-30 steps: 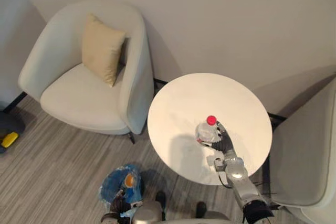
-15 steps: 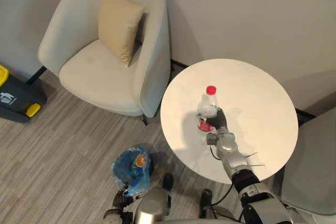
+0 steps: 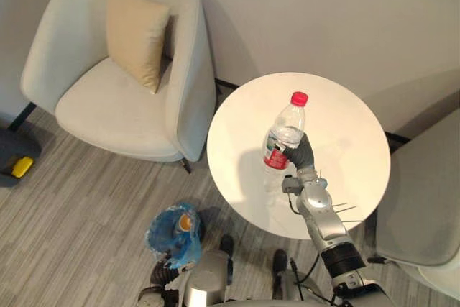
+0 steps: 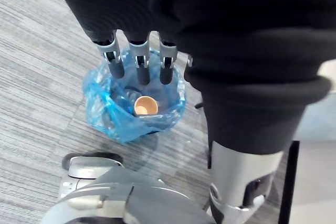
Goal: Gather rubbish on tea table into small bin, then transfer packed bag to large trash can.
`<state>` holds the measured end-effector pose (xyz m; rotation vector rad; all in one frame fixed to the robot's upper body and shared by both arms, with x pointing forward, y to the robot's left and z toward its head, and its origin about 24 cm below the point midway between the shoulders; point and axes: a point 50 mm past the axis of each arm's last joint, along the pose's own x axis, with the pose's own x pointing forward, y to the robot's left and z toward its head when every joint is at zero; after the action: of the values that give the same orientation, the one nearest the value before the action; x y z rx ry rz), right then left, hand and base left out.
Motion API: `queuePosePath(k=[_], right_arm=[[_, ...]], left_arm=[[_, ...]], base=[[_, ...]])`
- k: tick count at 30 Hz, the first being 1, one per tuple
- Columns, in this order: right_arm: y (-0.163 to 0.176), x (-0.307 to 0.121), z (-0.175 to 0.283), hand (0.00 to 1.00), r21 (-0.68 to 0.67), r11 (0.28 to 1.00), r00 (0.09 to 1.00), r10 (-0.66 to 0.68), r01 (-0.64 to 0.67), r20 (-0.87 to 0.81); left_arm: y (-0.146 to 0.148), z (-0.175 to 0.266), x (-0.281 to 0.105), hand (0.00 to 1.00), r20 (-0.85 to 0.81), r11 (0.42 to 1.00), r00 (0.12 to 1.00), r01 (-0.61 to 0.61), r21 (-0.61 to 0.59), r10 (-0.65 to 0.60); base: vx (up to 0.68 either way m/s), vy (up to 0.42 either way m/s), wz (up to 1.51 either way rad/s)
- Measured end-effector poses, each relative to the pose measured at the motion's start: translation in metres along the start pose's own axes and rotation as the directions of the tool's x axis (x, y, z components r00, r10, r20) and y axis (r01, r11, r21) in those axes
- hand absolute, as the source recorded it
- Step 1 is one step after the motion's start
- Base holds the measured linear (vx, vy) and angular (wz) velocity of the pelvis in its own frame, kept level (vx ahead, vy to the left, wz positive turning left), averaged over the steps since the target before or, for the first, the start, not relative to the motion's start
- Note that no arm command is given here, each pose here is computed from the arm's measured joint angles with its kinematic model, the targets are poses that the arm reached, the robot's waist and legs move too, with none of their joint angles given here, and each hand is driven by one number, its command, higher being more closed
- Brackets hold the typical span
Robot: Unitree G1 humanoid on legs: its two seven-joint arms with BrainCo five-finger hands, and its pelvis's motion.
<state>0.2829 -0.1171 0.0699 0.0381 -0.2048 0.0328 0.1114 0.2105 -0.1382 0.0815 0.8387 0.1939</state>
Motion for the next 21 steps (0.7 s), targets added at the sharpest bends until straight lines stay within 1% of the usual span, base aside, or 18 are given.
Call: queuePosePath(k=[2, 5, 8, 11, 13, 15, 16, 18, 19, 21], right_arm=[[0.005, -0.008, 0.004, 1.00, 0.003, 0.999, 0.999, 0.033, -0.033, 0.029], [0.012, -0.014, 0.002, 1.00, -0.049, 0.996, 0.996, 0.082, -0.080, 0.038], [0.008, -0.016, 0.000, 1.00, -0.077, 0.995, 0.997, 0.071, -0.068, 0.030], [-0.006, -0.013, 0.001, 1.00, -0.099, 0.995, 0.999, 0.002, 0.002, 0.038], [-0.019, -0.011, 0.003, 1.00, -0.121, 0.990, 0.997, -0.061, 0.066, 0.049], [-0.026, -0.011, 0.001, 1.00, -0.136, 0.986, 0.995, -0.091, 0.095, 0.039], [-0.028, -0.011, 0.001, 1.00, -0.144, 0.984, 0.995, -0.097, 0.102, 0.039], [-0.038, -0.011, 0.001, 1.00, -0.169, 0.976, 0.991, -0.132, 0.136, 0.037], [-0.039, -0.011, 0.000, 1.00, -0.165, 0.975, 0.989, -0.146, 0.149, 0.031], [-0.039, -0.014, -0.014, 1.00, -0.161, 0.972, 0.984, -0.177, 0.169, -0.031]], left_arm=[[0.001, 0.003, 0.001, 0.00, 0.013, 1.000, 1.000, 0.001, 0.005, -0.001], [-0.003, 0.005, 0.001, 0.00, 0.020, 1.000, 1.000, 0.012, 0.010, -0.013], [-0.010, 0.010, 0.001, 0.00, 0.041, 0.999, 0.998, 0.037, 0.013, -0.038], [-0.013, 0.019, 0.002, 0.00, 0.079, 0.997, 0.995, 0.060, 0.038, -0.063], [-0.012, 0.015, 0.001, 0.00, 0.061, 0.997, 0.996, 0.059, 0.053, -0.062], [-0.012, 0.015, 0.001, 0.00, 0.059, 0.996, 0.996, 0.063, 0.067, -0.067], [-0.014, 0.015, 0.001, 0.00, 0.059, 0.995, 0.996, 0.067, 0.070, -0.072], [-0.031, 0.018, 0.004, 0.00, 0.057, 0.991, 0.992, 0.111, 0.074, -0.116], [-0.034, 0.021, 0.006, 0.00, 0.061, 0.990, 0.990, 0.120, 0.080, -0.125], [-0.033, 0.022, 0.008, 0.00, 0.058, 0.988, 0.990, 0.123, 0.095, -0.129]], base=[[-0.07, -0.070, 0.90], [-0.04, -0.154, 0.88], [0.00, -0.188, 1.02], [-0.12, -0.081, 1.22], [-0.15, -0.070, 1.11], [-0.10, -0.025, 0.99], [-0.10, 0.043, 1.06], [-0.08, 0.148, 0.86], [-0.07, 0.187, 0.55], [-0.07, 0.153, 0.32]])
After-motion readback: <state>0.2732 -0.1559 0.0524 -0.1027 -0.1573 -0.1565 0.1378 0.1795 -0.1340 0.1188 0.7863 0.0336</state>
